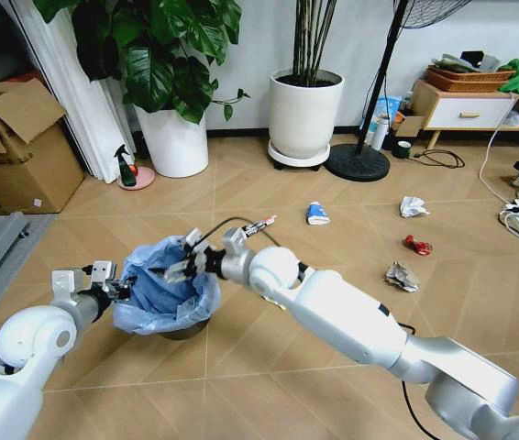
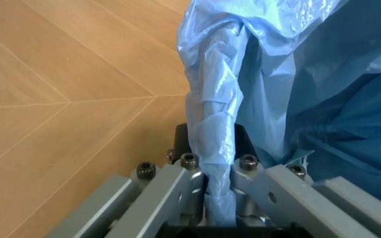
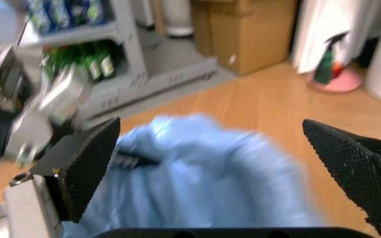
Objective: Pick up the trash bin and place the garbage on the floor into it.
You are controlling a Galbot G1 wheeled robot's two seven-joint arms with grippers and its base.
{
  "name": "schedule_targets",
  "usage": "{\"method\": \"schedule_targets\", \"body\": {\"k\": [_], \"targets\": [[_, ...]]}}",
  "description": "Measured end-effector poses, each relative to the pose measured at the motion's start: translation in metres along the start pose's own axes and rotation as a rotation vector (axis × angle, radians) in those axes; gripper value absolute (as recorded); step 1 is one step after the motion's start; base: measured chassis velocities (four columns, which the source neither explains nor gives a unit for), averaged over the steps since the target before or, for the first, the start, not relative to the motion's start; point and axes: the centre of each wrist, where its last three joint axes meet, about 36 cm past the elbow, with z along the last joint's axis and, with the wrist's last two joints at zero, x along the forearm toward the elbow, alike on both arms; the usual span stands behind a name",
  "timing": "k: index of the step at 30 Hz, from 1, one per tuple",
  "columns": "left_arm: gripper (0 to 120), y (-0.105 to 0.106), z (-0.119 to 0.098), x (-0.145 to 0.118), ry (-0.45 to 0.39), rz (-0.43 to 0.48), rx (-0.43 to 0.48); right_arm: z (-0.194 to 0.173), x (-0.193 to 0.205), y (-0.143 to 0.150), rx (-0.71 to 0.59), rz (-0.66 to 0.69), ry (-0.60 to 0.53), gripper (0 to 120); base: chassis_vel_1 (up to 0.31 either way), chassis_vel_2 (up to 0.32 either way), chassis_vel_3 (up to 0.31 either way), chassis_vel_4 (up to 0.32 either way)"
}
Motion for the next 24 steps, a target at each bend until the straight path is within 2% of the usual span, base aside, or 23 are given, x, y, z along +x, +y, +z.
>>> {"method": "schedule_targets", "body": {"k": [5,9,11,13,17,21,24], "targets": [[0,0.002,0.003,0.0,0.004,-0.005,-0.004,-0.009,0.02,-0.022,-0.022,0.072,-0.037,100,0.0,0.0,0.0,0.0],[0,0.003,0.004,0.001,0.004,-0.009,-0.002,0.003,0.047,-0.048,-0.049,0.158,-0.026,100,0.0,0.0,0.0,0.0],[0,0.003,0.004,0.001,0.001,-0.009,0.002,0.026,0.078,-0.072,-0.059,0.246,0.024,100,0.0,0.0,0.0,0.0],[0,0.003,0.004,0.001,0.001,-0.009,0.003,0.033,0.086,-0.077,-0.061,0.267,0.041,100,0.0,0.0,0.0,0.0],[0,0.0,0.003,0.002,-0.007,-0.002,0.005,0.086,0.13,-0.1,-0.068,0.38,0.157,100,0.0,0.0,0.0,0.0],[0,-0.001,0.004,0.002,-0.009,-0.001,0.005,0.112,0.143,-0.106,-0.068,0.414,0.204,100,0.0,0.0,0.0,0.0],[0,-0.003,0.005,0.004,-0.008,0.0,-0.001,0.155,0.152,-0.113,-0.074,0.451,0.264,100,0.0,0.0,0.0,0.0]]}}
